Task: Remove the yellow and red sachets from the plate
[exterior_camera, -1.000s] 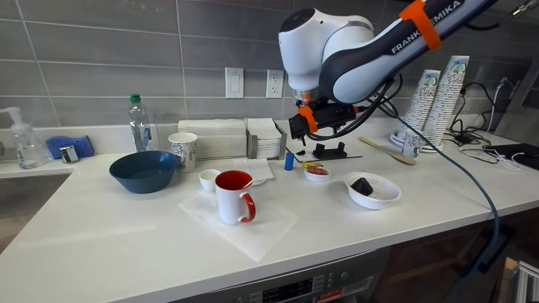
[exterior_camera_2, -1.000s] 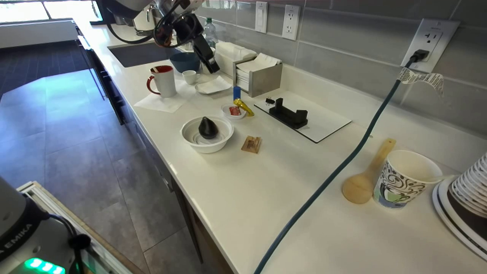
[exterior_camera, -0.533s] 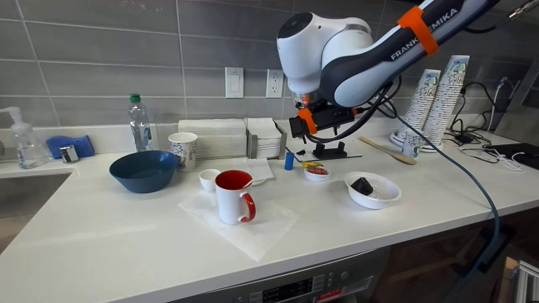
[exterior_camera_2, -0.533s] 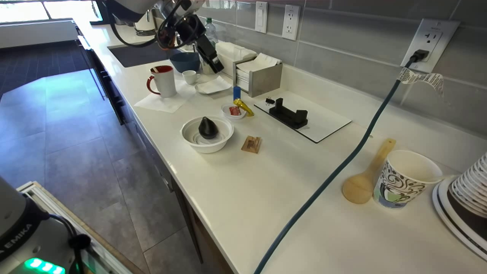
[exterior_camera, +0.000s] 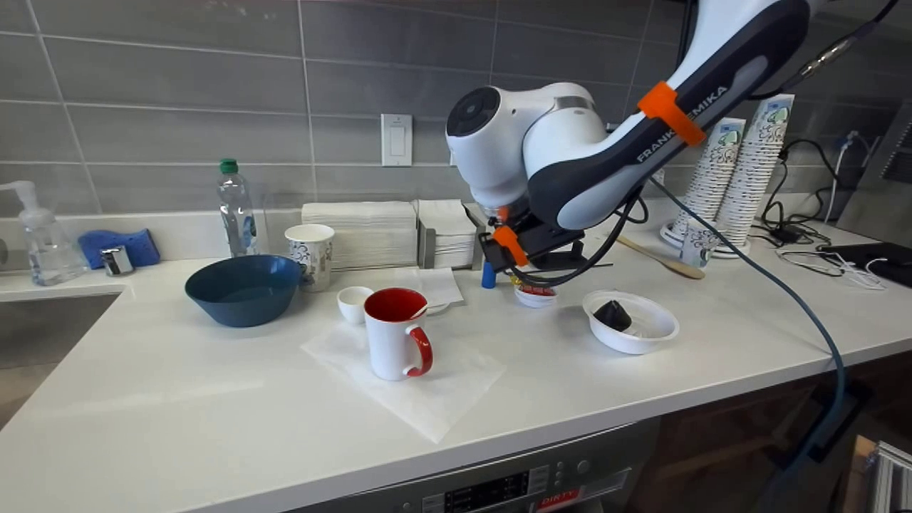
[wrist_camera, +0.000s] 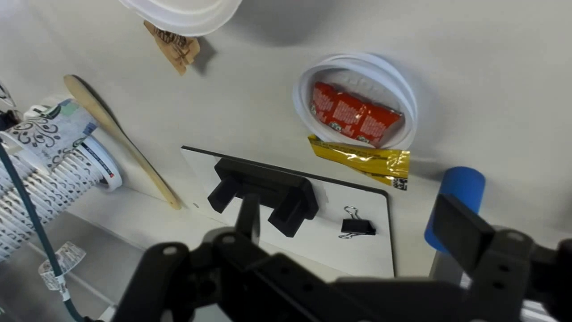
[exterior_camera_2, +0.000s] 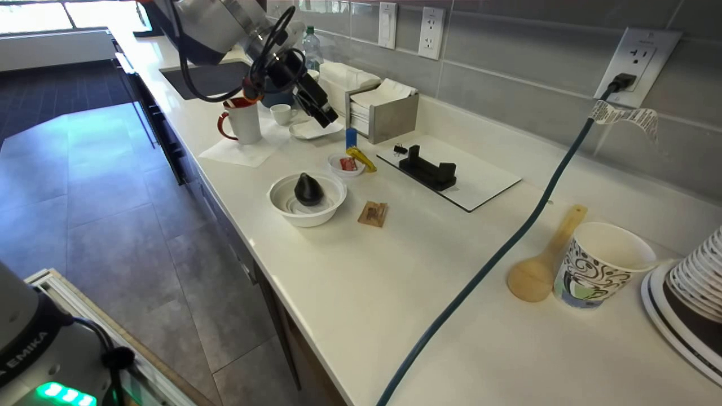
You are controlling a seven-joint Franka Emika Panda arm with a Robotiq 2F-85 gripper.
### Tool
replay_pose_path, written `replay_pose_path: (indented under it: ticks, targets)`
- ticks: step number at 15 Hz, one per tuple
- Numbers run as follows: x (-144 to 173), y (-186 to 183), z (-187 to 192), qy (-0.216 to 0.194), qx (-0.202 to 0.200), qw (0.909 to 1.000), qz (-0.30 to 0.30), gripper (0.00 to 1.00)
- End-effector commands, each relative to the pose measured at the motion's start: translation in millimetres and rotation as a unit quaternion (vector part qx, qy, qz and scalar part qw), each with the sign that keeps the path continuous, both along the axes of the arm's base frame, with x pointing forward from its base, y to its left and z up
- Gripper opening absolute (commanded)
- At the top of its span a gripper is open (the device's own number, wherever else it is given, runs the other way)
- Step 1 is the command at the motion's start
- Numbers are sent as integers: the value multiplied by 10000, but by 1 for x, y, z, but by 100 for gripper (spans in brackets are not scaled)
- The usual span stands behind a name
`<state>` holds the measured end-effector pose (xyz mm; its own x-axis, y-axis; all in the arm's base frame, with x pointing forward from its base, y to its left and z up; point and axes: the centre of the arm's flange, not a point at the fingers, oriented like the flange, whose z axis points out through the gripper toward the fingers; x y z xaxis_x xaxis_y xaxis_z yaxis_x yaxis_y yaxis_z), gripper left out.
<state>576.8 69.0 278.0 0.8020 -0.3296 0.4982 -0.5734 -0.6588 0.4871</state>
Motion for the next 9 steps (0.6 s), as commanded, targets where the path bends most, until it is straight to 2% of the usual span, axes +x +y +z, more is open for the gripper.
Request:
replay_pose_path:
  ticks: [1,9]
  targets:
    - [23,2,-19,-66,-108,9998,165,100]
    - [49,-14,-50,-19,-8,10000,37,100]
